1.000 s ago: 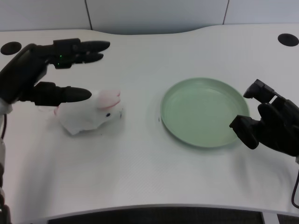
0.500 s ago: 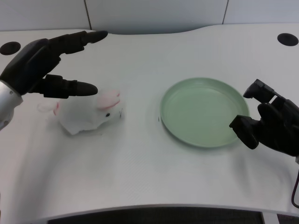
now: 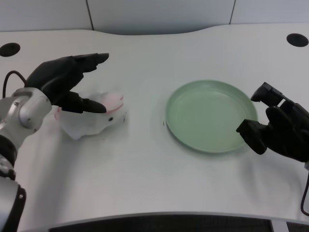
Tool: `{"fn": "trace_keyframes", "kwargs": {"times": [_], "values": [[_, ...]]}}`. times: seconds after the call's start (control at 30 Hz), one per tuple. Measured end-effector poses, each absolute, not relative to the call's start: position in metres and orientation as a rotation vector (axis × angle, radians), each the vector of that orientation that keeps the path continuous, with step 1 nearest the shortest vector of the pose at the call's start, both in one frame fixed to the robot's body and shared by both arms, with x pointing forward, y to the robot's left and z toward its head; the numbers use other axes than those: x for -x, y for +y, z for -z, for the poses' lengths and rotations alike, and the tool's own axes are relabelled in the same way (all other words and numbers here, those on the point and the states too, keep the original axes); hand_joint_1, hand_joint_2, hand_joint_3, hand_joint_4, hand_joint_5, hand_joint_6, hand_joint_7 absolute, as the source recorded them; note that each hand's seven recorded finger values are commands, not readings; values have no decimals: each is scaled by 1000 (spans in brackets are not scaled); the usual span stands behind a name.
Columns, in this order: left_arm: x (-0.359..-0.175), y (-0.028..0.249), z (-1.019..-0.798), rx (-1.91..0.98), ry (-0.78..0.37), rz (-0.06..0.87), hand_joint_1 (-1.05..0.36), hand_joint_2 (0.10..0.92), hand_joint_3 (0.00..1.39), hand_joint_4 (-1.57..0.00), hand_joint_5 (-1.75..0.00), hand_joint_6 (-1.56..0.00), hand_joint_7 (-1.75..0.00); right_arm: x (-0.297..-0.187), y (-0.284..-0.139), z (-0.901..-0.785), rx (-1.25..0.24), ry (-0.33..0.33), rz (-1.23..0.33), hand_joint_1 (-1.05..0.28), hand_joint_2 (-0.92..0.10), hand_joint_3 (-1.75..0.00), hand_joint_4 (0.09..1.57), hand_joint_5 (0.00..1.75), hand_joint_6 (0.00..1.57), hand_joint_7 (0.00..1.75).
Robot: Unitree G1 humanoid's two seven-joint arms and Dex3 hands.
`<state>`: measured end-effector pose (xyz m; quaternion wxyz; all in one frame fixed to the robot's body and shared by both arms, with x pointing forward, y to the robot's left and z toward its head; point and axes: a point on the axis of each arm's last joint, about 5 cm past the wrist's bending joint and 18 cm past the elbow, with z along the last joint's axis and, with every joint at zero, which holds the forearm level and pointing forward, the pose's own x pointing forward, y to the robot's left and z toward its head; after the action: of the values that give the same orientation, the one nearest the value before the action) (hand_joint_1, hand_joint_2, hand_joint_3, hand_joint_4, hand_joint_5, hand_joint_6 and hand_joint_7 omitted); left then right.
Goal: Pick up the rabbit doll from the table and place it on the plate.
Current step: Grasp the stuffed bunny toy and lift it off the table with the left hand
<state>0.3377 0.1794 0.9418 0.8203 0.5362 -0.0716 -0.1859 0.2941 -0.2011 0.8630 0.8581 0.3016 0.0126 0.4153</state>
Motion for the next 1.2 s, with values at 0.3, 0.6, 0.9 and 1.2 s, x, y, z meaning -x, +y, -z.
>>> {"fn": "trace_keyframes", "kwargs": {"times": [0.3, 0.6, 0.9, 1.2], "values": [[-333, 175, -922, -1217, 39, 398, -871, 905, 3, -282, -36, -234, -4, -294, -201, -863, -629, 23, -870, -549, -920, -85, 1036, 1746, 793, 1746], [-333, 174, -919, -1248, 85, 397, -785, 878, 1, -345, -41, -255, -8, -295, -201, -864, -628, 21, -869, -537, -921, -86, 1039, 1746, 794, 1746], [-332, 169, -915, -1256, 59, 363, -359, 882, 10, -772, -291, -778, -192, -295, -201, -864, -629, 20, -869, -561, -921, -86, 1042, 1746, 794, 1746], [-327, 160, -906, -1240, 15, 315, -150, 905, 0, -661, -743, -933, -287, -294, -201, -864, -637, 15, -872, -549, -921, -93, 1043, 1746, 793, 1746]]}}
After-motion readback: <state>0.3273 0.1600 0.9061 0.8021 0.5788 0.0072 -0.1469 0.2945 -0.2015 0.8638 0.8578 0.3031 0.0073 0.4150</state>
